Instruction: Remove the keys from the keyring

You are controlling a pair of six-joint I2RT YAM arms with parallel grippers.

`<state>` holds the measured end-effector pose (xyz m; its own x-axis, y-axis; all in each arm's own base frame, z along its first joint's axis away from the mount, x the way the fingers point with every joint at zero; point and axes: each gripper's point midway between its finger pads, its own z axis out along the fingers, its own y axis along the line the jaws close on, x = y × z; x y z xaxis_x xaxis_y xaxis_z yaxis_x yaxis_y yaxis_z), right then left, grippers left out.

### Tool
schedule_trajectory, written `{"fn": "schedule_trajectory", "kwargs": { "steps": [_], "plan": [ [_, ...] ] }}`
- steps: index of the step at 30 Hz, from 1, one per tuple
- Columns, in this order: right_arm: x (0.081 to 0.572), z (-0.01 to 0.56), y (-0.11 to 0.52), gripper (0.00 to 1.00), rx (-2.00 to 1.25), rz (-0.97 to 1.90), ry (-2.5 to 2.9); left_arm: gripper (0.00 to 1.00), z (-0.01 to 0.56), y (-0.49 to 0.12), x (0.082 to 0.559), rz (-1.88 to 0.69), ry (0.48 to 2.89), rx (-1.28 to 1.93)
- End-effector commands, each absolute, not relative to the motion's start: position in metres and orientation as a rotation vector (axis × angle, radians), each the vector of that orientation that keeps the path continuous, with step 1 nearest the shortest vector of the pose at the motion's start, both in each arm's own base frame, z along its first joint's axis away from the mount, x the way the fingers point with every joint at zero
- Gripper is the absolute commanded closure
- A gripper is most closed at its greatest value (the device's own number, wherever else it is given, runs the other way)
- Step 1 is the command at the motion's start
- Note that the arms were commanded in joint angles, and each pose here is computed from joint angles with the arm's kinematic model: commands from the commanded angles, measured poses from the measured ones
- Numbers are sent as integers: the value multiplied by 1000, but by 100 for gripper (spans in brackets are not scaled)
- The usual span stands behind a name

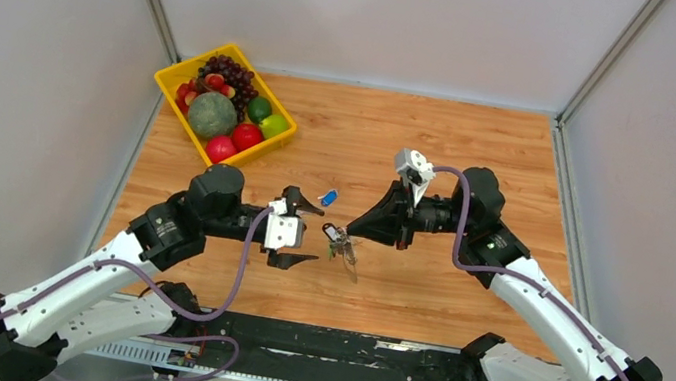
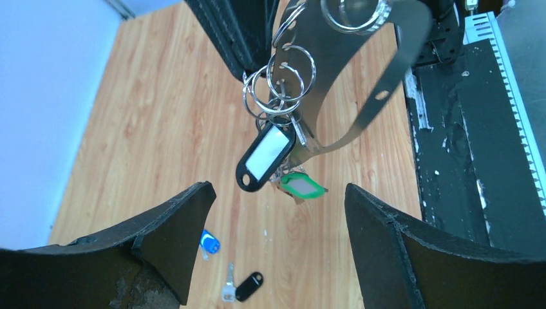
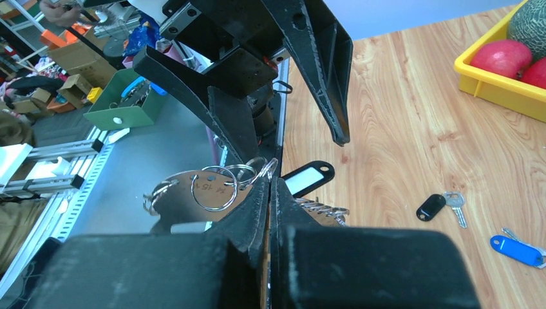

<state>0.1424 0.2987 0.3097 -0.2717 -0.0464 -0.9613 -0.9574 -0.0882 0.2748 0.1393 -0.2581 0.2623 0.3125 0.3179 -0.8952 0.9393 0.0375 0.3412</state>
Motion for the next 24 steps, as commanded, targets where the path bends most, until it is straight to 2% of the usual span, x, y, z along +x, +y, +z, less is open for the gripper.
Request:
{"fn": "schedule_trajectory", "kwargs": {
  "steps": [1,4,11,13,15,16,18,20,22,23,24],
  "plan": [
    [136,345,297,100,-1199,1465,1246,18,282,-264,129,-731,1006,1532],
    [137,346,298,100,-1200,1471,1245,28,282,-268,117,-793,944,1574],
    [135,351,298,100,-1203,1489,1231,31,276,-275,119,-825,963,1587],
    [135,352,298,100,-1203,1494,1227,37,277,-277,121,-830,967,1576],
    [135,352,299,100,-1203,1499,1228,50,277,-278,123,-825,974,1572],
    [135,352,299,100,-1202,1501,1228,60,278,-278,124,-819,976,1569],
    [134,352,299,100,-1203,1503,1226,70,279,-277,129,-796,986,1556],
    [134,352,299,100,-1202,1506,1228,76,281,-276,131,-780,989,1542],
    [134,352,299,100,-1200,1507,1226,74,284,-276,132,-772,988,1523],
    [134,353,299,100,-1199,1508,1226,61,285,-276,132,-770,982,1516],
    [134,353,299,100,-1199,1508,1225,53,285,-276,132,-773,980,1513]
  ]
}}
